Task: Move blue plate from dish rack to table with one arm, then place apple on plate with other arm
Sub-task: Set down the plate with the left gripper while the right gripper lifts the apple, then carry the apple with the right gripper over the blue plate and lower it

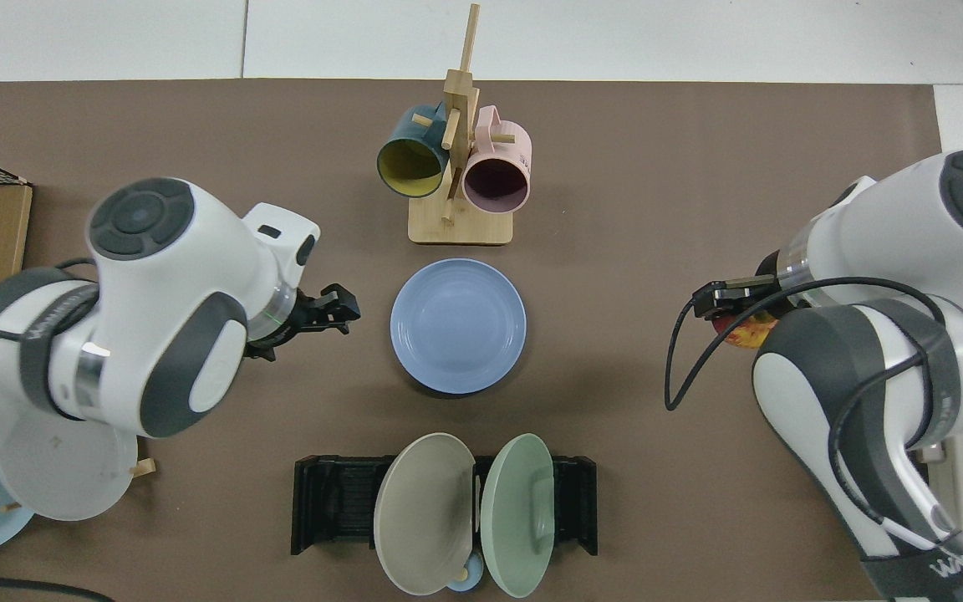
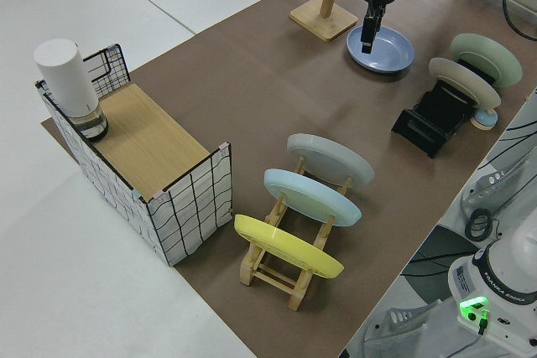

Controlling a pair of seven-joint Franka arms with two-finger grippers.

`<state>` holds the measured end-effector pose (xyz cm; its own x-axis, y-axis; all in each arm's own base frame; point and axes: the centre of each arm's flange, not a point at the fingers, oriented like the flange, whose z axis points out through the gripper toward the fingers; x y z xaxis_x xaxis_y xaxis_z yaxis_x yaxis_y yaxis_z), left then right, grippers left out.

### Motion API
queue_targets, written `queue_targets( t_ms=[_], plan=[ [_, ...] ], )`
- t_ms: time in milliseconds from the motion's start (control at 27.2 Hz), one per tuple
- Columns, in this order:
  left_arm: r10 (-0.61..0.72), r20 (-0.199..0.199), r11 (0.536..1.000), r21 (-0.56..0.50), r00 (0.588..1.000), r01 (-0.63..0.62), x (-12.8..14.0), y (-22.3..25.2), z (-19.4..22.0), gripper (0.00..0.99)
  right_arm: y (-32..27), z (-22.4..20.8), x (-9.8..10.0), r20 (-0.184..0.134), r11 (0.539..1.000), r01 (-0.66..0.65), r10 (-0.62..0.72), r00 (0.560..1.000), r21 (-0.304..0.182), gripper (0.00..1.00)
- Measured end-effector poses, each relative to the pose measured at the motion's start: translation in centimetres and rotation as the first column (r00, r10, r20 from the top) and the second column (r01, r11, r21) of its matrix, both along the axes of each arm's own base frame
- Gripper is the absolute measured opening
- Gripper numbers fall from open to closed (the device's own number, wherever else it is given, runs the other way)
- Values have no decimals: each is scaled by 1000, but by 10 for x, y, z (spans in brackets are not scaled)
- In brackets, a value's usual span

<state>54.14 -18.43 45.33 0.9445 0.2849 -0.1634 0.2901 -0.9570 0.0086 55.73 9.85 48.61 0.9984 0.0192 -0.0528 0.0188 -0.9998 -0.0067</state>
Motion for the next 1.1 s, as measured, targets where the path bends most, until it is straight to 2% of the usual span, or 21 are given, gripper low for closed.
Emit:
queue_targets(
  t_ms=[110,183,330,514,844,1101],
  plan=[
    [-57,-19,998,-2,998,57,5,39,42,991,20,0,-3,2,1000,9,-9,1000,-6,709],
    [-95,-17,995,-10,995,95,8,65,71,991,37,1,-5,4,1000,20,-20,1000,-8,709],
    [-115,17,993,-20,993,115,14,116,113,991,76,-2,-9,5,998,59,-59,998,-16,709],
    [-133,64,991,-18,989,135,20,162,135,991,134,-20,-11,14,993,119,-119,993,-24,709],
    [-185,84,983,17,979,184,20,159,144,991,240,-49,-1,40,986,165,-163,986,-33,709],
    [-186,84,983,17,979,185,21,158,144,991,295,-101,0,71,983,185,-183,981,-16,709]
  ],
)
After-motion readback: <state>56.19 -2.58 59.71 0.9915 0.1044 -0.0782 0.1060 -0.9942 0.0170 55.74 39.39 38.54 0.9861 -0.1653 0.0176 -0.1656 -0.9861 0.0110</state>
